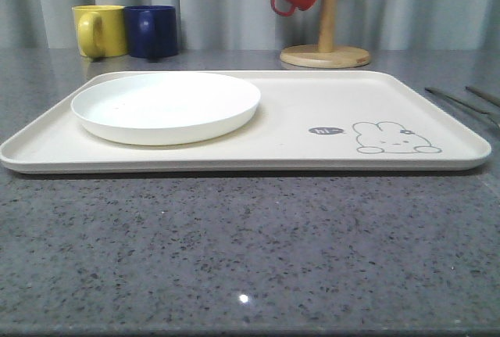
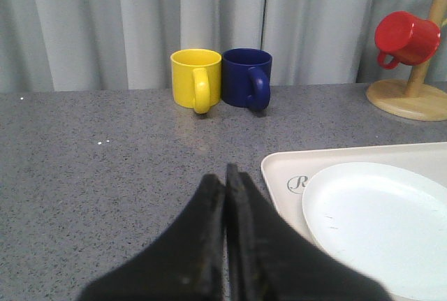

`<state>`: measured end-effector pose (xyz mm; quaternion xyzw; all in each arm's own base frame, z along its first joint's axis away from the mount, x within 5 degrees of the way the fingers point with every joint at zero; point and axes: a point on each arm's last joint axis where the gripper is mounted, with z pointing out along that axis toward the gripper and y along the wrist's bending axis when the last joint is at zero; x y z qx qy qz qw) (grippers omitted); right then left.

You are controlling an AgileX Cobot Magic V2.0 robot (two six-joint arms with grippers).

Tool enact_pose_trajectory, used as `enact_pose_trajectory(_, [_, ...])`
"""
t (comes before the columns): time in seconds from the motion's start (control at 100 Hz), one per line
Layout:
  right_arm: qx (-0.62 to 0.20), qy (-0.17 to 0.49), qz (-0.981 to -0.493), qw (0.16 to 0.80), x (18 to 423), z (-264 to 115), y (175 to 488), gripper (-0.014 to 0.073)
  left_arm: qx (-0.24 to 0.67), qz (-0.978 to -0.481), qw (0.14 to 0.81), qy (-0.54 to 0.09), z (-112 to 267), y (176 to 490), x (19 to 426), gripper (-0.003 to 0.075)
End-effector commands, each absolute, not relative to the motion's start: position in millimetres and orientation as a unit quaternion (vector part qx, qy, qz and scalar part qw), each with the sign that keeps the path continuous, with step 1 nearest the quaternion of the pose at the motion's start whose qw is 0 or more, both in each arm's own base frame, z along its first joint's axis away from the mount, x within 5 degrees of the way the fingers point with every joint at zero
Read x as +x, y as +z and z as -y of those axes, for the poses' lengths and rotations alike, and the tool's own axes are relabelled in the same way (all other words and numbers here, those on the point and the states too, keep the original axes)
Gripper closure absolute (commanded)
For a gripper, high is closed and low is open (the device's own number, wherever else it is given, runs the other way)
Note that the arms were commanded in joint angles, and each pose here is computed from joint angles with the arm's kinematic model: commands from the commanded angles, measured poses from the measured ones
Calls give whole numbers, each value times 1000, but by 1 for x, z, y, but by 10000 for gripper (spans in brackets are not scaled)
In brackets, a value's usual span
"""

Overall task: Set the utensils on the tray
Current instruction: 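Lower the right gripper onto the silver fork and grasp it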

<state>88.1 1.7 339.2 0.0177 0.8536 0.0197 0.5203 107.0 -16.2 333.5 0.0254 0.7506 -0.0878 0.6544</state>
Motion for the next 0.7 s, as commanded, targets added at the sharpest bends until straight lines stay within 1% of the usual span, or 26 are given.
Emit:
enact_pose_trajectory(0.0, [18,15,-865,501,112,-2,365,664,12,-720,689,-83,13,348,107,739])
enact_pose_trajectory(0.15, [22,24,-893,449,145,-5,371,664,12,-720,689,-83,13,348,107,739])
enact_pose_trajectory(0.3, [23,21,-912,408,167,-6,361,659,12,-720,689,-83,13,348,107,739])
enact_pose_trajectory(0.35, [23,21,-917,397,172,-6,357,645,12,-720,689,-83,13,348,107,739])
enact_pose_trajectory(0.44, [23,20,-924,382,176,-6,353,554,12,-720,689,-83,13,348,107,739])
enact_pose_trajectory(0.49, [23,19,-925,378,177,-6,352,477,12,-720,689,-83,13,348,107,739])
enact_pose_trajectory(0.54, [23,19,-926,377,177,-6,352,376,12,-720,689,-83,13,348,107,739])
enact_pose_trajectory(0.61, [23,19,-925,378,177,-6,352,262,12,-720,689,-83,13,348,107,739])
enact_pose_trajectory(0.69, [25,25,-926,377,177,-7,352,190,12,-720,689,-83,13,348,107,739])
